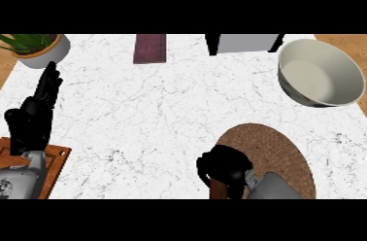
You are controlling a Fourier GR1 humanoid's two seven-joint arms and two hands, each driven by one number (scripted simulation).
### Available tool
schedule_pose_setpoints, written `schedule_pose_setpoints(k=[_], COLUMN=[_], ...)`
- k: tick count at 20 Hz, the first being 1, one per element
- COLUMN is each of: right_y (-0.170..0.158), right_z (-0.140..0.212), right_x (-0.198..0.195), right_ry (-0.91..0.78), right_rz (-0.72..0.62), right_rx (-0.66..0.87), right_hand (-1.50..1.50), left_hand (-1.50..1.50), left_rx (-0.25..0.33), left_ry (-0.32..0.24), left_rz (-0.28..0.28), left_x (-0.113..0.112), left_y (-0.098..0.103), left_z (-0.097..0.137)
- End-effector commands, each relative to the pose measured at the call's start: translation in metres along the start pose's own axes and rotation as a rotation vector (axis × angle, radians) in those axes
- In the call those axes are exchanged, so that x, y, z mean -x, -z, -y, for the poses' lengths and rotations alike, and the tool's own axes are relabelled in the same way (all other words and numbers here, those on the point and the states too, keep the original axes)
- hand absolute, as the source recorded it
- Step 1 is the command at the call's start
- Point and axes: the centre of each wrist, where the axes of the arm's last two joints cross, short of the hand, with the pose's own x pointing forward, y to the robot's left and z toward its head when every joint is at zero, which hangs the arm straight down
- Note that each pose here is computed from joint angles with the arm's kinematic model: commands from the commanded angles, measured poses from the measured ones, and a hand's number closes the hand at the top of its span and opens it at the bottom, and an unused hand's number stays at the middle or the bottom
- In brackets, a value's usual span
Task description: Pick the sweet potato from the placemat and place it in the bowl
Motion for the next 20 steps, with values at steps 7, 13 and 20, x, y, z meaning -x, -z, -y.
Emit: schedule_pose_setpoints(k=[7, 13, 20], right_y=[-0.093, -0.177, -0.223], right_z=[-0.015, 0.006, 0.018], right_x=[-0.052, -0.081, -0.064], right_ry=[0.398, 0.427, 0.469], right_rz=[-0.016, -0.124, -0.308], right_rx=[0.545, 0.800, 0.976], right_hand=[1.50, 1.50, 1.50], left_hand=[0.00, 0.00, 0.00], left_rx=[-0.010, -0.007, 0.042], left_ry=[-0.004, 0.001, -0.021], left_rz=[-0.011, 0.000, 0.029], left_x=[0.005, -0.007, -0.003], left_y=[-0.007, -0.003, 0.010], left_z=[-0.007, 0.005, 0.030])
